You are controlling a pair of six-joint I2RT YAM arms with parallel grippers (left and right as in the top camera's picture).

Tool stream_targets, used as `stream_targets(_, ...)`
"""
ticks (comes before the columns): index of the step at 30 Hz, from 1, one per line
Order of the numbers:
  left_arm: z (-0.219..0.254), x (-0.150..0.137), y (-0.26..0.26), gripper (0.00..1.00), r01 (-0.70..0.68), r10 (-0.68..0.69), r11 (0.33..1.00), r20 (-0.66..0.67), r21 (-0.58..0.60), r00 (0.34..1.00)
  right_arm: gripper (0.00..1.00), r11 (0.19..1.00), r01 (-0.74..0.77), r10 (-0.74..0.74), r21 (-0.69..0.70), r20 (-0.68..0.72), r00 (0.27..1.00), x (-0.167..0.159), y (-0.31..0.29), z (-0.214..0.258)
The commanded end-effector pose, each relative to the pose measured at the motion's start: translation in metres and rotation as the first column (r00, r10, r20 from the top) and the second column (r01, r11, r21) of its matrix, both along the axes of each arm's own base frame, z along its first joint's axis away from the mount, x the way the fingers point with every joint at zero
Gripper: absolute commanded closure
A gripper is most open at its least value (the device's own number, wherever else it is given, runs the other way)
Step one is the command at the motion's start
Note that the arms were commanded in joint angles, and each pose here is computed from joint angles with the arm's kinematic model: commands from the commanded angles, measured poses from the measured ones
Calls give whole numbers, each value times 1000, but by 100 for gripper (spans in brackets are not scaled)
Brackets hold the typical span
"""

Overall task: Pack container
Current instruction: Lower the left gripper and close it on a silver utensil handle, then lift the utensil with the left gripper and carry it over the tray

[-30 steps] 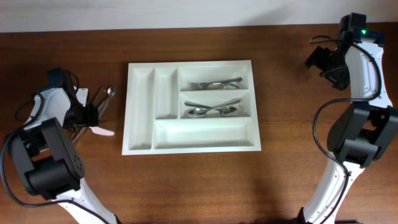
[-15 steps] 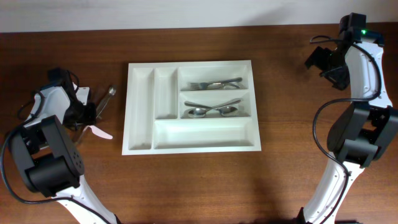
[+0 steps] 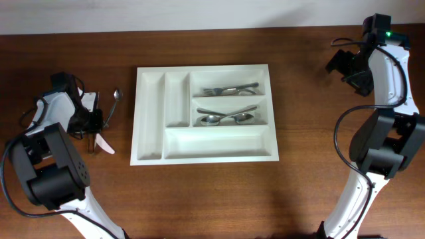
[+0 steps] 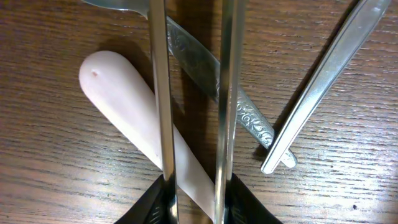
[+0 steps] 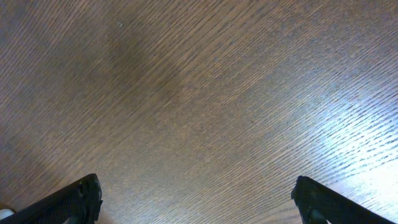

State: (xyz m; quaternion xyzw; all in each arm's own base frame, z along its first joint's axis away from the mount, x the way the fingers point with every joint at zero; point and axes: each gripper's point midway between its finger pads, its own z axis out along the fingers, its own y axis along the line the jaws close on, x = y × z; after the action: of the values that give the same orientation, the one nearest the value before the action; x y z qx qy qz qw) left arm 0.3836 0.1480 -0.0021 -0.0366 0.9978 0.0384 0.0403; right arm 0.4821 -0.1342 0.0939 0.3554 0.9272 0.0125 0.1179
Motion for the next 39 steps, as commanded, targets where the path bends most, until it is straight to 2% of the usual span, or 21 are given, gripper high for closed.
stream_targets(1, -27, -15, 0, 71, 2, -3, 1000, -83, -10, 997, 1, 1000, -4, 5, -6, 33, 999, 5, -2, 12)
stream_targets(8, -15, -15, 1, 71, 2, -3, 1000, -104, -9, 995, 1, 1000, -4, 5, -6, 33, 999, 5, -2, 12)
stream_targets(16, 15, 10, 10, 69, 2, -1, 1000, -46, 11, 999, 1, 1000, -4, 5, -6, 32, 999, 4, -2, 11)
stream_targets(17, 17, 12, 11, 65, 1, -1, 1000, -40, 14, 999, 1, 1000, -4, 5, -6, 33, 999, 5, -2, 12)
stream_targets(22, 19, 14, 11, 65, -6, 6, 1000, -34, 15, 999, 1, 1000, -5, 5, -6, 32, 999, 4, -2, 11)
stream_targets(23, 19, 13, 11, 67, -8, 9, 1000, -35, 14, 999, 1, 1000, -4, 5, -6, 33, 999, 5, -2, 12)
stream_targets(26, 19, 12, 10, 82, -8, 8, 1000, -42, 8, 999, 1, 1000, -4, 5, -6, 33, 999, 5, -2, 12)
stream_targets(28, 19, 11, 9, 87, -8, 8, 1000, -43, 4, 999, 1, 1000, -5, 5, -6, 32, 999, 4, -2, 11)
stream_targets(35, 23, 11, 9, 87, -8, 8, 1000, -51, 1, 999, 1, 1000, -5, 5, -6, 33, 999, 5, -2, 12)
stream_targets(39, 44, 20, 8, 87, -22, 22, 1000, -36, 0, 999, 1, 1000, -5, 5, -6, 33, 999, 5, -2, 12)
